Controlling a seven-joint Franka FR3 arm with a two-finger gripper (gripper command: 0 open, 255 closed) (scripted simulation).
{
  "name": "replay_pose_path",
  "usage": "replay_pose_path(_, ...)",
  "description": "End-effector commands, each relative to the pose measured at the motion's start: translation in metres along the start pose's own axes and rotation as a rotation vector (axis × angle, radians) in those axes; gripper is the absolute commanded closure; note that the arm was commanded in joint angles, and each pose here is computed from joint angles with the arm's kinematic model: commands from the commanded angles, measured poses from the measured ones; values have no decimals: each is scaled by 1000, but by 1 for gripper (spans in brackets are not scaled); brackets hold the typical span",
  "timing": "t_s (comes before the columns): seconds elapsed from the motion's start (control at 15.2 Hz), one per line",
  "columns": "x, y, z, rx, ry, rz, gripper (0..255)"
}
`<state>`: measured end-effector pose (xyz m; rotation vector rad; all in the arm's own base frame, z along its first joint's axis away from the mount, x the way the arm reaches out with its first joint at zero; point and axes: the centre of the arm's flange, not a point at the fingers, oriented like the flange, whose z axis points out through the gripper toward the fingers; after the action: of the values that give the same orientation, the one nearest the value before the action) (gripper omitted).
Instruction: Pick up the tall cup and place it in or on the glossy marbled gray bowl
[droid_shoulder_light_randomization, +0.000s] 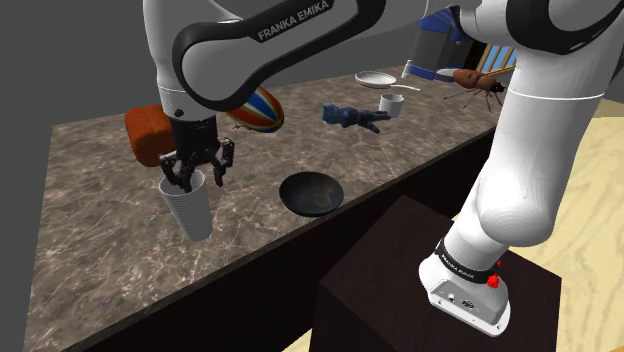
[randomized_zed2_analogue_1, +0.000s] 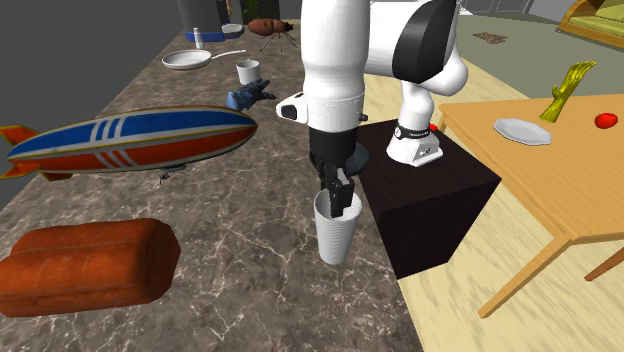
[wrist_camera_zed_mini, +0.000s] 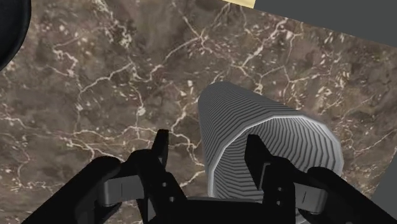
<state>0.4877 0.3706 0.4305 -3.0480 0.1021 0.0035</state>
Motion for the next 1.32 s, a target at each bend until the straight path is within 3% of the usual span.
replay_pose_path(0.0, 0, 0, 0, 0, 0, 0, 255)
replay_pose_path(0.53, 0, 0, 0, 0, 0, 0, 255)
replay_pose_path(1.25, 0, -5, -58, 0, 0, 0, 255)
